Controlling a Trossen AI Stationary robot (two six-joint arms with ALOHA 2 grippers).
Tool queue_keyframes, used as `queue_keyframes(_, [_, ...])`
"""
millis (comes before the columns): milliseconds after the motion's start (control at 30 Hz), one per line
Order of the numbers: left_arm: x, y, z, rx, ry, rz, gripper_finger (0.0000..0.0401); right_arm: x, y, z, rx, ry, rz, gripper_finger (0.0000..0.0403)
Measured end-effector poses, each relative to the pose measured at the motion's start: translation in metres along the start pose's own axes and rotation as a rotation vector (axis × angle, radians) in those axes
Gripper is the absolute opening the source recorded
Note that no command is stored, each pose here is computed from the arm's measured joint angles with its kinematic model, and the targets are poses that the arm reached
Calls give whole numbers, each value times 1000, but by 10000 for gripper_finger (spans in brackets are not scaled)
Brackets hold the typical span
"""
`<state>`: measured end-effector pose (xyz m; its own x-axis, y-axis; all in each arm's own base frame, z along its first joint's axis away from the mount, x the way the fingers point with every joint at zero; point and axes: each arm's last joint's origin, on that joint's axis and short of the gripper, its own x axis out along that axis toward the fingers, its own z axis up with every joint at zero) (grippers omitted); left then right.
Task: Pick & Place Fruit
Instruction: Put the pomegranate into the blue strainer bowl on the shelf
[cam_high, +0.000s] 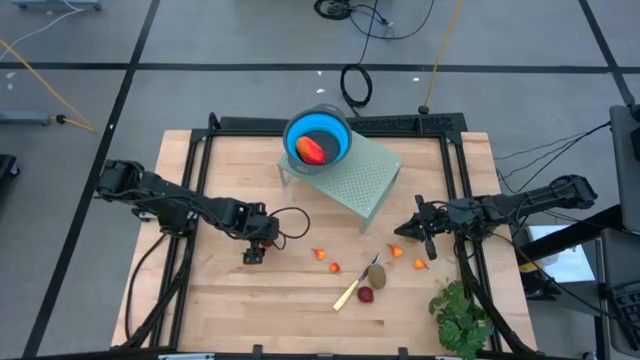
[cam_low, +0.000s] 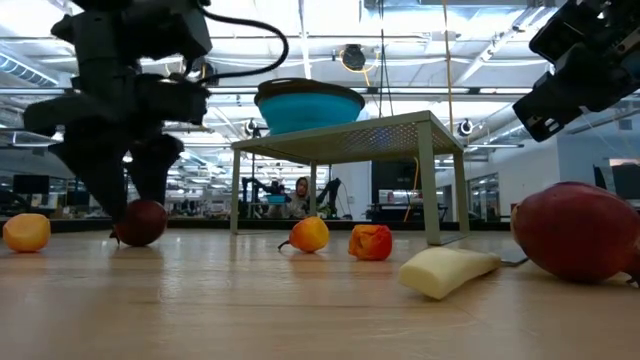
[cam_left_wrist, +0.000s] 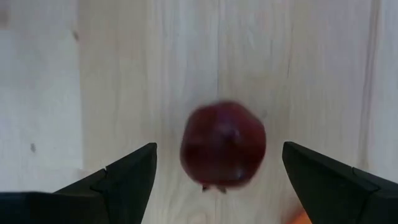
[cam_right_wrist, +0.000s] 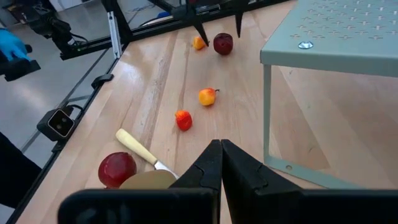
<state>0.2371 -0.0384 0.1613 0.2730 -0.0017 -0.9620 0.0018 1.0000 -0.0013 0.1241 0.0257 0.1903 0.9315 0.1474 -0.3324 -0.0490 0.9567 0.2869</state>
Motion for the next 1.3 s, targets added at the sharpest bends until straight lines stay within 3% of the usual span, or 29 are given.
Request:
queue_keyframes(533, [24, -1, 1, -3, 52, -15, 343, 0, 0, 1, 30, -6, 3, 0])
queue_keyframes(1033, [22, 0, 4, -54, 19, -13, 205, 0, 0, 0, 27, -5, 3, 0])
queue_keyframes(1300, [18, -1, 10, -88, -1, -16, 175, 0, 0, 0, 27, -5, 3, 0])
